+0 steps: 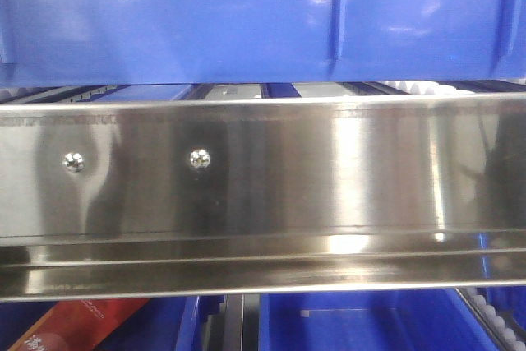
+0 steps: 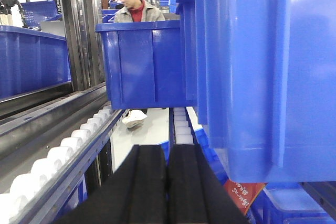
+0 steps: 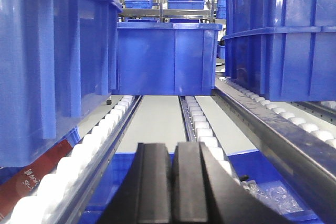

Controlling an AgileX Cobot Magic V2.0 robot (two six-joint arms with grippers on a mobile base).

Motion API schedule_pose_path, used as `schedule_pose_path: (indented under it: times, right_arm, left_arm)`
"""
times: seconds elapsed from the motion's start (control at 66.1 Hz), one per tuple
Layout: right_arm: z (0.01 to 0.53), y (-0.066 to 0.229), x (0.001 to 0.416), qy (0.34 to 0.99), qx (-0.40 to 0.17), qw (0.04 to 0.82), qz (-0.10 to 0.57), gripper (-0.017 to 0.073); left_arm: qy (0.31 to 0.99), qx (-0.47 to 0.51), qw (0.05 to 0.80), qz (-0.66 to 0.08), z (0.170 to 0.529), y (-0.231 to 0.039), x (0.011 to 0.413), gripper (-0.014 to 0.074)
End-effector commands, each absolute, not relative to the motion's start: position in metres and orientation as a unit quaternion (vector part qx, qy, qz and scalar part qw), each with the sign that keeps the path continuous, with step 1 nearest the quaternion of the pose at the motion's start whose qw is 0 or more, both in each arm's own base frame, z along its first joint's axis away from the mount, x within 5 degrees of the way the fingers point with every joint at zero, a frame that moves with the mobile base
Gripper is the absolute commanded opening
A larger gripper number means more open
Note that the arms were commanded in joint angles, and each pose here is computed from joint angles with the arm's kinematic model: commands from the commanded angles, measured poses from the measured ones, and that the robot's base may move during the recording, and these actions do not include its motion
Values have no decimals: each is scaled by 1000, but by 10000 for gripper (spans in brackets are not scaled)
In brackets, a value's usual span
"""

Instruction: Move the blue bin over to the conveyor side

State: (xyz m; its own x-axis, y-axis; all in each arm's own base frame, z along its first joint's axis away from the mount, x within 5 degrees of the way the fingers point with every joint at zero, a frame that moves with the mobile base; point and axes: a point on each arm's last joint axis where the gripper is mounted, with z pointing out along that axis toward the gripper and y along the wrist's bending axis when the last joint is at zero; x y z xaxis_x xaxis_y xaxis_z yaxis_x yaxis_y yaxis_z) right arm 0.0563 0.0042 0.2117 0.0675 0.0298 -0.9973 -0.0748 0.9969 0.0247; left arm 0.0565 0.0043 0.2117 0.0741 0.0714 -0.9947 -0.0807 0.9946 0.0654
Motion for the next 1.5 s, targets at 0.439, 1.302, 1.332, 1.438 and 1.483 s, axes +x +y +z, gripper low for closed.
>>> schedule_pose_path:
  times: [0.439, 1.302, 1.332, 1.438, 1.483]
  right_arm:
    - [214, 4, 56, 673, -17, 739, 35, -70]
    - [301, 4, 28, 619, -12, 783, 57, -65]
    - [315, 4, 21, 609, -13, 791, 58, -56]
    - [349, 4, 16, 610, -17, 790, 60, 62]
    - [360, 4, 20, 615, -17, 786, 60, 170]
  left_arm:
    - [669, -4, 742, 49, 215, 4, 56, -16]
    - [615, -33, 788, 16, 284, 3, 36, -16]
    - [612, -33, 790, 16, 298, 2, 32, -15]
    - [626, -28, 779, 13, 333, 2, 25, 43]
    - [637, -22, 770, 12, 349, 2, 24, 107]
